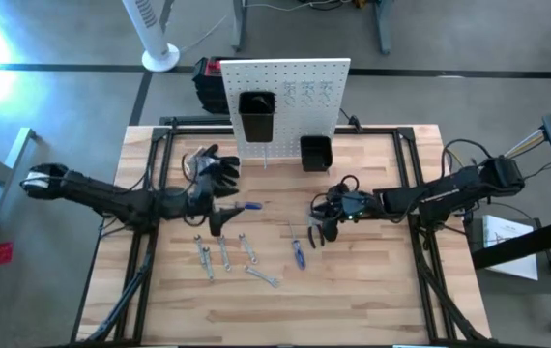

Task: Hang tools onto peg board
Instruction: Hang the blue screwdriver on the peg board

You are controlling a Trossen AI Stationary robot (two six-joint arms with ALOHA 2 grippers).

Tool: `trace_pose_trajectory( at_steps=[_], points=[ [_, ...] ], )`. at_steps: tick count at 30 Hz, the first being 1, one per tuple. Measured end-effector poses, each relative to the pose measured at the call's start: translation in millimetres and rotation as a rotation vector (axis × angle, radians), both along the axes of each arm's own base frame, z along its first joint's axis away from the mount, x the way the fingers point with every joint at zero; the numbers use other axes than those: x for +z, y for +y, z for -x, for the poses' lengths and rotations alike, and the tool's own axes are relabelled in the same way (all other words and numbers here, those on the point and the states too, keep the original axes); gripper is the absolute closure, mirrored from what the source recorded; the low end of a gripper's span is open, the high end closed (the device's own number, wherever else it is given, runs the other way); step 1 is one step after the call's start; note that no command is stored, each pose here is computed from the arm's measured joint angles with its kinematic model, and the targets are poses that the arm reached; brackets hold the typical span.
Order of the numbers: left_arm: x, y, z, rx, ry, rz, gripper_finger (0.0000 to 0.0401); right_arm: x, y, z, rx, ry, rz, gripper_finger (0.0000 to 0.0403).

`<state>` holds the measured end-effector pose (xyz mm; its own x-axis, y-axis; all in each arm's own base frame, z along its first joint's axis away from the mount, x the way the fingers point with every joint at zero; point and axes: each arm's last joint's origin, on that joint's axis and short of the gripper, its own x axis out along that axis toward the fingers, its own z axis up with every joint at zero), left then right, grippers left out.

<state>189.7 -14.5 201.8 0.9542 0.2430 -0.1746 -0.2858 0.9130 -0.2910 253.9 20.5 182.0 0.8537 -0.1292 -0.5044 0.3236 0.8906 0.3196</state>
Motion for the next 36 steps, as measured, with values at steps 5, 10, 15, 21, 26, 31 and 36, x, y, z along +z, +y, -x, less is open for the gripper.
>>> trace_pose_trajectory(
  at_steps=[5, 10, 15, 21, 26, 31, 36],
  points=[
    [-6.2, -15.4, 5.0, 0.107, 0.047, -0.023, 0.0092, 8.3, 5.1, -15.5, 0.074, -0.187, 0.07, 0.03],
    [-10.5, -20.2, 3.5, 0.069, 0.072, -0.021, 0.0092, -4.9, 3.6, -24.5, 0.091, -0.177, 0.127, 0.03],
    [-21.3, -22.2, -1.8, 0.044, 0.138, -0.048, 0.0092, -15.6, 3.9, -34.7, 0.129, -0.124, 0.208, 0.03],
    [-34.0, -21.6, -12.3, 0.093, 0.219, -0.132, 0.0092, -16.0, 3.4, -54.5, 0.166, -0.109, 0.301, 0.03],
    [-35.8, -19.1, -27.1, 0.027, 0.284, -0.162, 0.0092, -12.8, -4.3, -66.7, 0.143, -0.104, 0.311, 0.03],
    [-33.7, -10.5, -42.4, -0.013, 0.464, -0.185, 0.0092, -10.3, -14.7, -66.2, 0.118, -0.075, 0.317, 0.03],
    [-36.8, -0.3, -52.2, 0.001, 0.644, -0.203, 0.0092, -5.5, -22.7, -59.3, 0.107, -0.018, 0.324, 0.03]
  ],
)
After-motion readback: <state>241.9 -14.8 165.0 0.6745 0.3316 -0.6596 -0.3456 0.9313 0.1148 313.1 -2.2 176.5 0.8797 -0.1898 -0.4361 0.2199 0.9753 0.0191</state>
